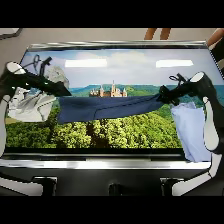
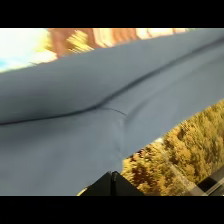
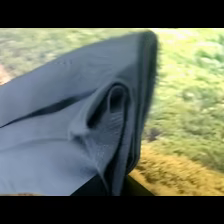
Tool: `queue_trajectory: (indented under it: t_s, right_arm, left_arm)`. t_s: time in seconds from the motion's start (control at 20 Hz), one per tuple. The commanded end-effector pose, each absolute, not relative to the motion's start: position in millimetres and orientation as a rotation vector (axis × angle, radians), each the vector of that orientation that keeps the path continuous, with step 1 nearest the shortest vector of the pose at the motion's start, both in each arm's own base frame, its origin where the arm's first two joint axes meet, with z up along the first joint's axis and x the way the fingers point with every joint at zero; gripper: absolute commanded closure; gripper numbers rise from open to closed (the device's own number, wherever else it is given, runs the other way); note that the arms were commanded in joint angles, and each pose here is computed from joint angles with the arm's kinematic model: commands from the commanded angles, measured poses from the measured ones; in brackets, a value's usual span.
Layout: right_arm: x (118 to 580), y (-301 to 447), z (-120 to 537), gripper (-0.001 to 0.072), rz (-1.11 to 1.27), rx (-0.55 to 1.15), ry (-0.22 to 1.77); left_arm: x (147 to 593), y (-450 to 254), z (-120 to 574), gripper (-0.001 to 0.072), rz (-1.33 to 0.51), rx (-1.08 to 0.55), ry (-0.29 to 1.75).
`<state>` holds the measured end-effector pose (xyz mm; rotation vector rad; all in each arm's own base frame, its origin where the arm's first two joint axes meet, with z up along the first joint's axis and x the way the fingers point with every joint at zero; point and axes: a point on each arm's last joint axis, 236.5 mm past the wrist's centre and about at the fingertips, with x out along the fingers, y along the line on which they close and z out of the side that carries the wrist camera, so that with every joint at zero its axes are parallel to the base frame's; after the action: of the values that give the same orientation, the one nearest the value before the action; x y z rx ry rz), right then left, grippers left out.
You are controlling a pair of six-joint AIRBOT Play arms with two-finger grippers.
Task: Fold the shirts.
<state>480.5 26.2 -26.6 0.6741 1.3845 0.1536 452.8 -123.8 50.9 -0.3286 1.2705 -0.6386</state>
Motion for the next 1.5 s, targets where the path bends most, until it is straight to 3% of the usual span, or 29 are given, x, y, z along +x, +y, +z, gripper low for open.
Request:
queue_trajectory:
  t_s: [0.0, 0.3, 0.55, 0.75, 0.95, 1.15, 1.3, 1.45]
  right_arm:
    - [473.8, 51.7, 58.4, 0.0676, 0.287, 0.519, 1.222]
    - [423.5, 119.9, 189.2, 0.0675, 0.457, 0.339, 0.977]
    - [378.2, 155.2, 217.0, 0.0674, 0.557, 0.246, 0.971]
    - [385.2, 156.3, 220.1, 0.0675, 0.55, 0.253, 0.942]
    - [417.1, 188.4, 197.6, 0.0675, 0.587, 0.294, 0.933]
    - [427.8, 283.6, 134.5, 0.0674, 0.725, 0.352, 1.039]
    - [432.5, 349.4, 78.3, 0.0673, 0.752, 0.454, 1.115]
    - [433.5, 397.9, 33.3, 0.0672, 0.757, 0.65, 1.201]
  left_arm:
    - [444.0, -201.0, 22.9, 0.0677, -0.716, -0.394, 1.26]
    - [408.1, -354.2, -31.5, 0.0678, -0.849, -0.641, 1.333]
    - [376.9, -449.5, -32.3, 0.0678, -0.958, -0.979, 1.392]
    - [356.3, -468.3, -27.5, 0.0682, -1.051, -0.96, 1.385]
    - [422.4, -373.3, 13.6, 0.0683, -0.932, -0.763, 1.206]
    - [488.6, -192.6, 117.1, 0.0682, -0.665, -0.632, 0.896]
    - [481.9, -80.2, 216.7, 0.0681, -0.509, -0.624, 0.634]
    - [444.3, -26.5, 286.3, 0.068, -0.413, -0.564, 0.464]
